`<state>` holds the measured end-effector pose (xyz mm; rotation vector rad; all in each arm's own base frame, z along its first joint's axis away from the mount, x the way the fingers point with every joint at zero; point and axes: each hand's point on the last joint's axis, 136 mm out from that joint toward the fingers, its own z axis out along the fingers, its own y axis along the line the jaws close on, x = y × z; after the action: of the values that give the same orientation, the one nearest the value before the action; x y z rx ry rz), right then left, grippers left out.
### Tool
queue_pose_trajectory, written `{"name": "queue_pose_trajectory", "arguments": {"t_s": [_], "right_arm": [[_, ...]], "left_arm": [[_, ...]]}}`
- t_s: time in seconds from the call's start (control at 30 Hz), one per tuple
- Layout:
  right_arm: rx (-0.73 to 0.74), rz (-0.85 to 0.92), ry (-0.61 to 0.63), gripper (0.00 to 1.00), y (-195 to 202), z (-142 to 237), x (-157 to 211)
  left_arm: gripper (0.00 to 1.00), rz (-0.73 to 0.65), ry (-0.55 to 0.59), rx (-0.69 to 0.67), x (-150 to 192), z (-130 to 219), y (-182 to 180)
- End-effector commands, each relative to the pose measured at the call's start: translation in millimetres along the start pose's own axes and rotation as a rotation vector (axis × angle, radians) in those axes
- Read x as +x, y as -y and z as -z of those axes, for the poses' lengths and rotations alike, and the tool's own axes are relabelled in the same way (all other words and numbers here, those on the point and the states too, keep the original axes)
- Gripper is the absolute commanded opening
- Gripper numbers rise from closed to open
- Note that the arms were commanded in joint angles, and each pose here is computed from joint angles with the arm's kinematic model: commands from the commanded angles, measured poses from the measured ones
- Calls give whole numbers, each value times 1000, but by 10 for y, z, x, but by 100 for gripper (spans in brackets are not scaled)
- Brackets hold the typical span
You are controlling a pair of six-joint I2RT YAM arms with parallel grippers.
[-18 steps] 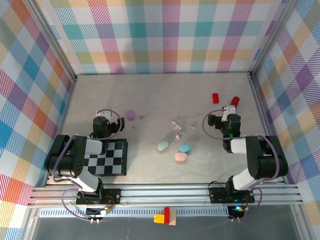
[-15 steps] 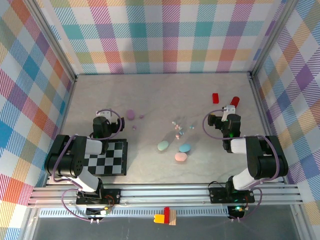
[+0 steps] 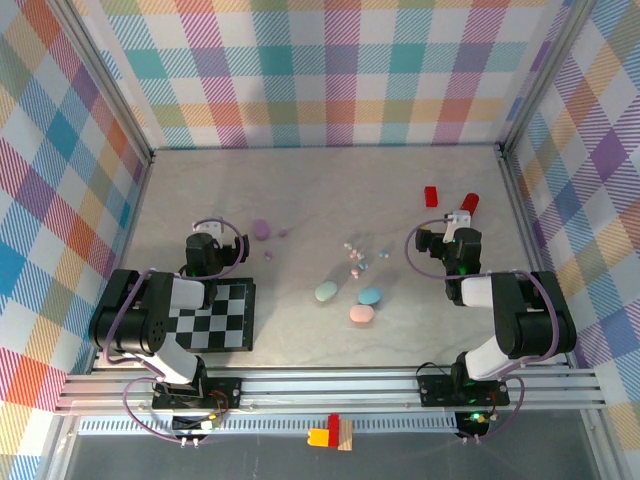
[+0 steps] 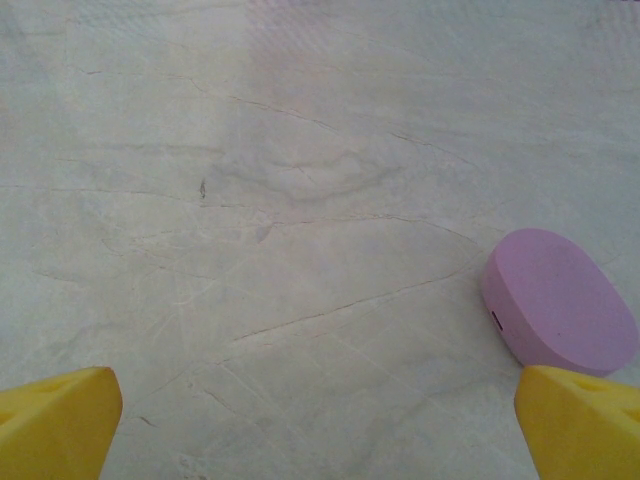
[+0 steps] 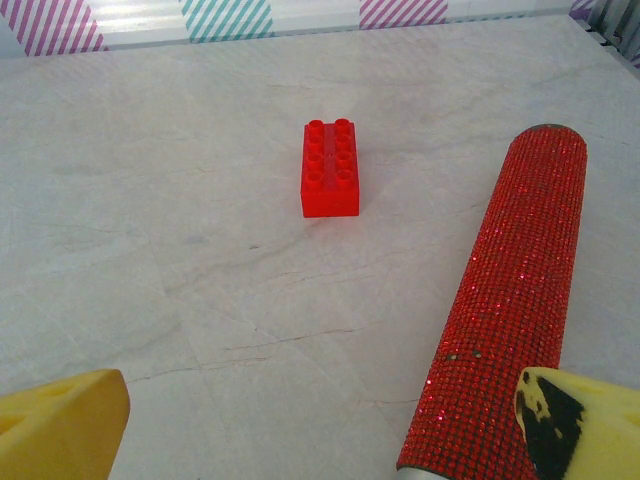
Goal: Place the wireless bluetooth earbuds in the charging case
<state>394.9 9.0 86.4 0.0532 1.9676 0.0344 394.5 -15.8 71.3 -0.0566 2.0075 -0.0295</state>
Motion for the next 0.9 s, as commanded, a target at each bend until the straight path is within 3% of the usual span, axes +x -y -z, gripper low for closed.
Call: {"name": "queue_pose_trajectory", "arguments": {"t_s": [0.0, 0.23, 0.53, 0.67, 0.87], "right_arm": [[-16, 3, 29, 99, -14, -1, -62], [-36, 17, 29, 99, -59, 107, -234], [-70, 44, 38, 99, -227, 406, -618], [-191, 58, 36, 99, -595, 564, -758], [-513, 83, -3, 99, -1462, 936, -729]], "left_arm": [[100, 9, 37, 7, -125, -25, -6], [97, 12, 74, -61, -285, 130, -69], [100, -2, -15, -60, -653, 499, 172], [100, -21, -84, -45, -730, 537, 414], [100, 45, -251, -7, -671, 436, 702]]}}
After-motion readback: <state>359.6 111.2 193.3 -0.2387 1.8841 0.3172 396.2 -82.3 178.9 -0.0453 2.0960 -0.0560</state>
